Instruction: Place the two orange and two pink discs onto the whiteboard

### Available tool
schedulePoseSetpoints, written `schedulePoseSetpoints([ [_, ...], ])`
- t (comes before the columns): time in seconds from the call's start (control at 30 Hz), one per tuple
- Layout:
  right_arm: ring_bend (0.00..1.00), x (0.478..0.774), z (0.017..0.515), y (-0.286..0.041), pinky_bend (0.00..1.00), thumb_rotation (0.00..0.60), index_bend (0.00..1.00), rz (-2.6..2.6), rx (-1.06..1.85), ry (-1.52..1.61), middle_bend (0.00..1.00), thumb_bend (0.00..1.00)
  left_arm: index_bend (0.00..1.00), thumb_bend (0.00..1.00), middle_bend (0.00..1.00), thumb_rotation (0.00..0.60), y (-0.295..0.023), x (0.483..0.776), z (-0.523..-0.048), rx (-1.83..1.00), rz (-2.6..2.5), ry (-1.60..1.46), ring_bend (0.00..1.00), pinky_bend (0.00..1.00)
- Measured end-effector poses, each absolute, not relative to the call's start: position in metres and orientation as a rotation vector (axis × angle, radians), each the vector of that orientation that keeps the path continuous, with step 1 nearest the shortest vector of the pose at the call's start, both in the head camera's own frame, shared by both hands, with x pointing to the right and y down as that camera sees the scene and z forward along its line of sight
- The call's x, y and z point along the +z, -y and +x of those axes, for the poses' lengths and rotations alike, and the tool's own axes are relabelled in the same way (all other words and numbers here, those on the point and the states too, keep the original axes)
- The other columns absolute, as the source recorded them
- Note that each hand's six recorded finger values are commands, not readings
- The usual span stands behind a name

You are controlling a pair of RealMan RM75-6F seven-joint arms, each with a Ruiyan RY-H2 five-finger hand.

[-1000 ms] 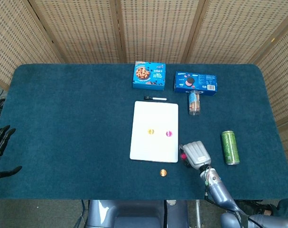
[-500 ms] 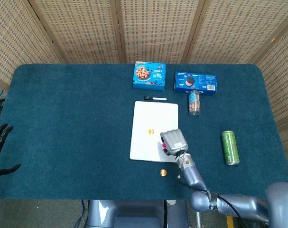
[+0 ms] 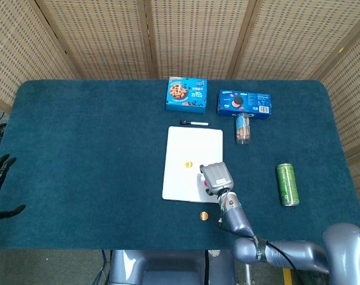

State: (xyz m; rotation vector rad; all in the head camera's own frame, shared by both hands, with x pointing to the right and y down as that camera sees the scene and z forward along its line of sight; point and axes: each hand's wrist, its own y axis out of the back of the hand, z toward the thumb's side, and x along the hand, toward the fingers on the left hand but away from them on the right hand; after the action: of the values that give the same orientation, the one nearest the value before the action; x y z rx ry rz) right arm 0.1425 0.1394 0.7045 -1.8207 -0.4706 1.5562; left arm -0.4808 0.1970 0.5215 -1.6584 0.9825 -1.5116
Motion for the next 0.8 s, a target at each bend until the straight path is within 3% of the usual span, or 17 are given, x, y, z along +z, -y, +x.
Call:
schedulePoseSetpoints([
  [0.23,1.0,0.684,0.143,-0.146,1.0,0.6,0.33,-1.848,1.478,0.489,0.97,0.26,0.0,0.0,0.0,0.6,-0.197,0.521,-0.481,-1.51,-1.661,-0.986,0.0,0.0],
  [0.8,1.0,0.668,0.183,-0.232,1.0,0.6,0.37,-1.996,1.365,0.353,0.98,0.34,0.0,0.0,0.0,0.6,-0.203,0.518,-0.475,-1.479,-1.663,-0.965,0.0,0.0],
])
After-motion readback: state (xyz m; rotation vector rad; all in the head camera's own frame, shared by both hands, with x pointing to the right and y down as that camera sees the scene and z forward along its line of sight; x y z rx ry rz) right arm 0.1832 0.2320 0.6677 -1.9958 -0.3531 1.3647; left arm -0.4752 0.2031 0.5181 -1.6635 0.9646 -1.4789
